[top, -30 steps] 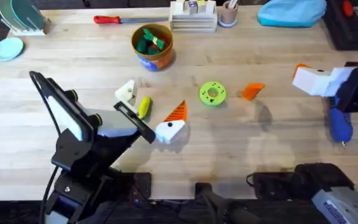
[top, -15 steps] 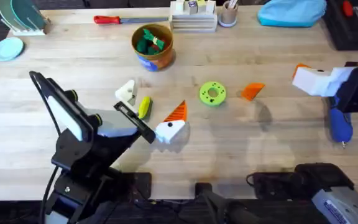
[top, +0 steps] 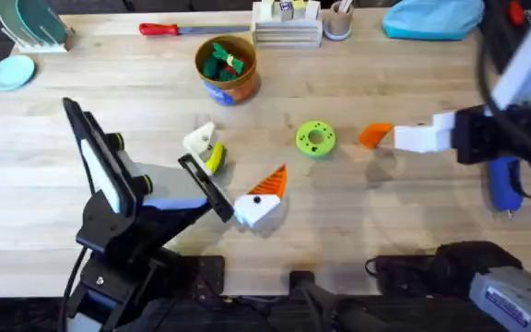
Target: Pick up the gripper from the table and insert it into the empty holder that is missing its gripper. Then pick up a screw, insert it into the mounting hole, and use the screwdriver to tighten it. Finally, clean up the table by picking up the vegetable and placing it into the bucket.
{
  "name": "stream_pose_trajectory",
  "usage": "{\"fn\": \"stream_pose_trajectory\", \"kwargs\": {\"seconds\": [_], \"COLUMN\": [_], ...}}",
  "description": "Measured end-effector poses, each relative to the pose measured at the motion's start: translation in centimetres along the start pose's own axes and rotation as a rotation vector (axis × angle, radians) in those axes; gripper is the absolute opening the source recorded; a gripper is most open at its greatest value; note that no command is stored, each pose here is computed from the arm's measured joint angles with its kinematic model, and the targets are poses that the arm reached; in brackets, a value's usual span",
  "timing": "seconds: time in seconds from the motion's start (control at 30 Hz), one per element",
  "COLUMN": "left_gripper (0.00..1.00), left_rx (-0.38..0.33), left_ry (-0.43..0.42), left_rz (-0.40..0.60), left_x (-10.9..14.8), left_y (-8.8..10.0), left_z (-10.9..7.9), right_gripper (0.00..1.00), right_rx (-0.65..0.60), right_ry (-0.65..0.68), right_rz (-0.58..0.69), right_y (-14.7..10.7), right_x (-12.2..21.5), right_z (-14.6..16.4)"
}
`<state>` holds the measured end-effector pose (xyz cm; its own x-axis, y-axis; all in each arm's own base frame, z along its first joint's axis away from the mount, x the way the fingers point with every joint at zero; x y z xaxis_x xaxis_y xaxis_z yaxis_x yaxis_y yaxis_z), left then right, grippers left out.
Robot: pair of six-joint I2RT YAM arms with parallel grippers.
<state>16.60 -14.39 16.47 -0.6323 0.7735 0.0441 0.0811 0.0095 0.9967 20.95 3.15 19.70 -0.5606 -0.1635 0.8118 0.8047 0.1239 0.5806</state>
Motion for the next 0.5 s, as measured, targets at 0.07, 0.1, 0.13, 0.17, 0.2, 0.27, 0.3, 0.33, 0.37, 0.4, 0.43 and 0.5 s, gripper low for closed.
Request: {"fn": "stream_pose_trajectory", "kwargs": {"seconds": [0.07,0.1,0.13,0.17,0.2,0.27,0.3,0.33,0.37,0.4,0.43,0.5], "left_gripper": [0.993,0.993,0.993,0.993,0.992,0.993,0.993,0.993,0.993,0.993,0.993,0.993], "left_rx": [0.001,0.001,0.001,0.002,0.003,0.004,0.005,0.006,0.007,0.009,0.010,0.014], "left_ry": [-0.050,-0.077,-0.104,-0.128,-0.151,-0.189,-0.207,-0.221,-0.231,-0.242,-0.248,-0.258], "left_rz": [0.003,0.004,0.006,0.008,0.011,0.014,0.016,0.017,0.018,0.019,0.019,0.021], "left_x": [0.0,0.0,0.1,0.1,0.2,0.3,0.3,0.4,0.4,0.4,0.5,0.5], "left_y": [0.0,-0.1,-0.1,-0.1,-0.2,-0.3,-0.3,-0.3,-0.3,-0.3,-0.3,-0.4], "left_z": [-0.8,-1.2,-1.6,-1.9,-2.3,-2.9,-3.1,-3.3,-3.5,-3.6,-3.7,-3.9], "right_gripper": [0.991,0.993,0.992,0.991,0.992,0.991,0.992,0.992,0.992,0.991,0.993,0.991], "right_rx": [0.040,0.055,0.070,0.082,0.094,0.109,0.119,0.132,0.145,0.158,0.170,0.186], "right_ry": [0.008,0.012,0.019,0.026,0.032,0.038,0.040,0.042,0.045,0.048,0.051,0.058], "right_rz": [0.046,0.058,0.067,0.072,0.079,0.089,0.098,0.111,0.128,0.146,0.166,0.200], "right_y": [0.3,0.5,0.8,1.0,1.2,1.5,1.5,1.5,1.4,1.2,1.1,0.8], "right_x": [-1.6,-2.2,-2.9,-3.4,-4.0,-4.9,-5.3,-5.8,-6.3,-6.9,-7.5,-8.7], "right_z": [0.1,0.2,0.3,0.4,0.6,0.7,0.7,0.7,0.6,0.6,0.5,0.4]}}
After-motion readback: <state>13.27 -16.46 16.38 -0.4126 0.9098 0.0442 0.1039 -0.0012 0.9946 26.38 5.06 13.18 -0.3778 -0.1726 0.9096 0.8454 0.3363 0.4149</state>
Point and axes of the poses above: each hand's point on the last joint's axis, 136 mm out from that joint toward the fingers, its own x axis back along the fingers, its own z axis along the line the jaws close on, y = z × x, the point moved 2 cm from there along x, back along the fingers, and after that the axes turned 1 degree about -x, right-handed, at the moved point
